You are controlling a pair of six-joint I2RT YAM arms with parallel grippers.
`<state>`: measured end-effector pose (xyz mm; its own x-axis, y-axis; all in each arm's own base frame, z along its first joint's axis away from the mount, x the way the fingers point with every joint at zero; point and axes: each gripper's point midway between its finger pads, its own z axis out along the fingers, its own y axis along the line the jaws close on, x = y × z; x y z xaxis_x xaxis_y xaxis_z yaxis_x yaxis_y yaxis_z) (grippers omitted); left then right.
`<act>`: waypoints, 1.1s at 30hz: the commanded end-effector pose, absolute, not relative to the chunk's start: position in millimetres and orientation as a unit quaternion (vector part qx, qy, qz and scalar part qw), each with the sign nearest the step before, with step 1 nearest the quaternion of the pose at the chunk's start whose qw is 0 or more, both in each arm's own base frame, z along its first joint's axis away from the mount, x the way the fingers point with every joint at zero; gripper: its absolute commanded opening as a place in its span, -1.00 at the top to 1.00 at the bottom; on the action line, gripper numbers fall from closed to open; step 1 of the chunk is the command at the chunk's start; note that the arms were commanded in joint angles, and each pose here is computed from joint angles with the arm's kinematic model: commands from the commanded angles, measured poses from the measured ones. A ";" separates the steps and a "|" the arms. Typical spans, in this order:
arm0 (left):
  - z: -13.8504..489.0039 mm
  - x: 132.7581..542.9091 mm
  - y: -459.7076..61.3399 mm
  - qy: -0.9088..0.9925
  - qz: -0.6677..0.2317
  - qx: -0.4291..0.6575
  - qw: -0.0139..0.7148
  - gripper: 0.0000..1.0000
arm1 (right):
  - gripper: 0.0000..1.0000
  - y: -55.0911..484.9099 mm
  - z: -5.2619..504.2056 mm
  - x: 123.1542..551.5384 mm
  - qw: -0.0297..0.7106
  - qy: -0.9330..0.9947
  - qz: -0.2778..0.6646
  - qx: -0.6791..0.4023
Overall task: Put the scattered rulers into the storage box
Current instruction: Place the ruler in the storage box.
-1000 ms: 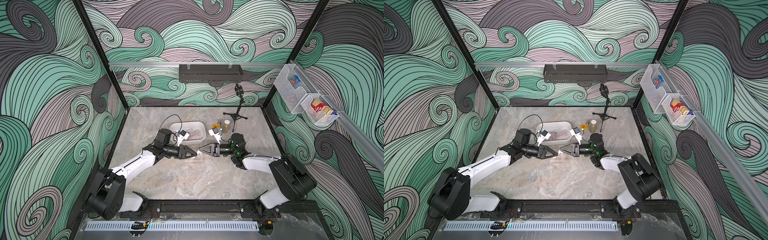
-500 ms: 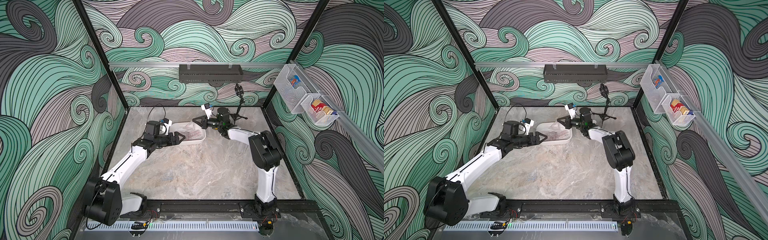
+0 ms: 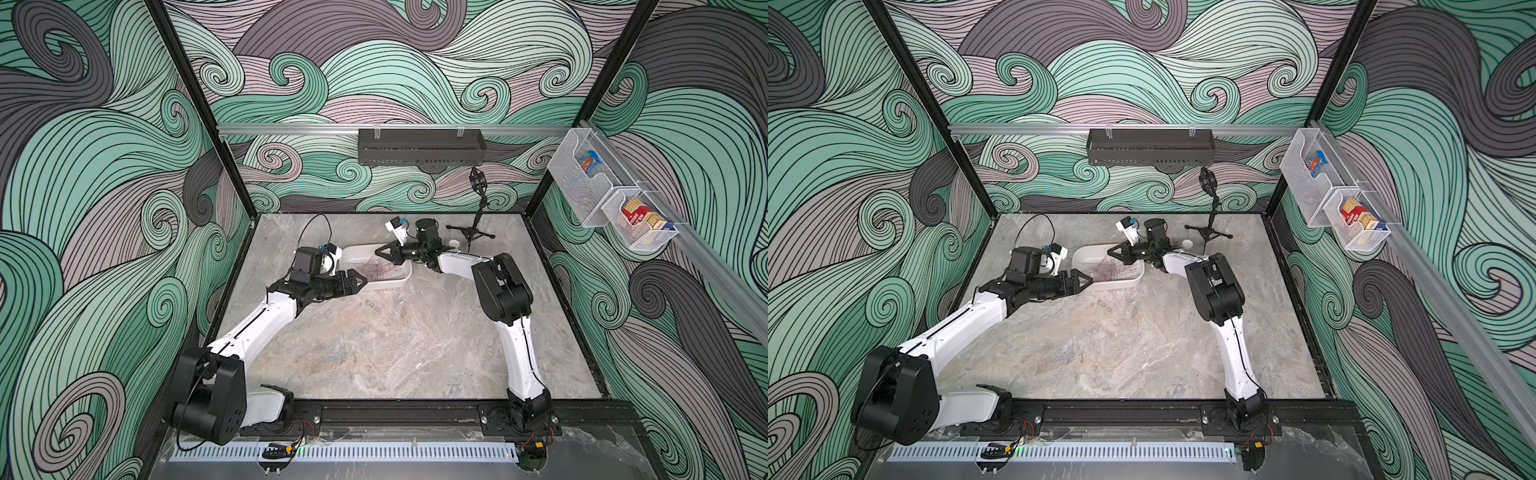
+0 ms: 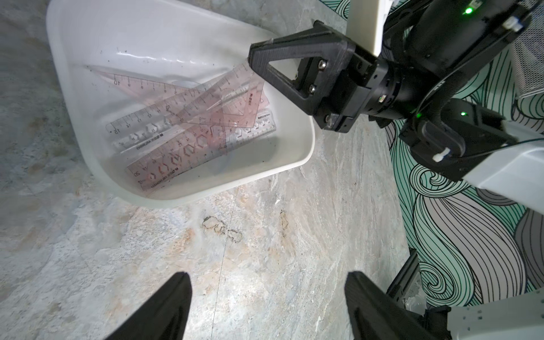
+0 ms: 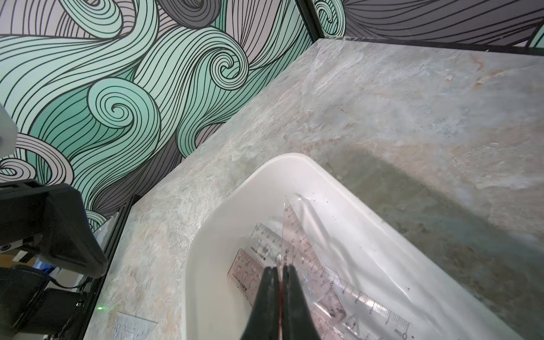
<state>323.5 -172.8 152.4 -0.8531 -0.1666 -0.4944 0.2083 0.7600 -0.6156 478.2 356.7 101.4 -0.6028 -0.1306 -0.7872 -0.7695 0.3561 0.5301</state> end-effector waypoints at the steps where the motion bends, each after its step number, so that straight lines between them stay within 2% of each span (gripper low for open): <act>1: 150.5 327.4 -168.7 0.899 -0.338 0.015 0.277 -0.71 | 0.91 357.4 98.7 470.5 0.322 0.749 0.489 -0.311; 6: 150.3 327.7 -166.5 0.900 -0.336 0.012 0.278 -0.71 | 0.83 356.7 84.7 469.5 0.309 0.757 0.488 -0.306; 11: 153.5 329.3 -166.3 0.899 -0.337 0.010 0.280 -0.72 | 0.64 354.7 85.7 472.8 0.307 0.760 0.487 -0.302; 16: 159.3 323.1 -174.9 0.890 -0.368 0.016 0.269 -0.72 | 0.50 352.1 99.9 482.2 0.317 0.762 0.476 -0.305; 20: 169.3 326.3 -164.9 0.893 -0.348 0.005 0.285 -0.73 | 0.33 347.1 122.3 490.8 0.334 0.763 0.461 -0.305; 25: 202.7 323.3 -158.4 0.881 -0.350 0.001 0.319 -0.78 | 0.32 340.1 157.6 498.2 0.357 0.766 0.441 -0.302; 29: 207.8 321.7 -133.5 0.886 -0.304 -0.048 0.347 -0.78 | 0.34 341.0 178.9 469.7 0.375 0.775 0.409 -0.301; 33: 200.9 319.9 -93.1 0.891 -0.234 -0.117 0.371 -0.78 | 0.33 354.2 177.3 404.6 0.416 0.794 0.335 -0.291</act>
<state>319.6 -127.6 208.1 -0.7329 -0.3062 -0.6075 0.1261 0.8164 -0.5635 442.1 336.9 170.1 -0.5491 -0.1610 -0.8201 -0.7458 0.5374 0.3938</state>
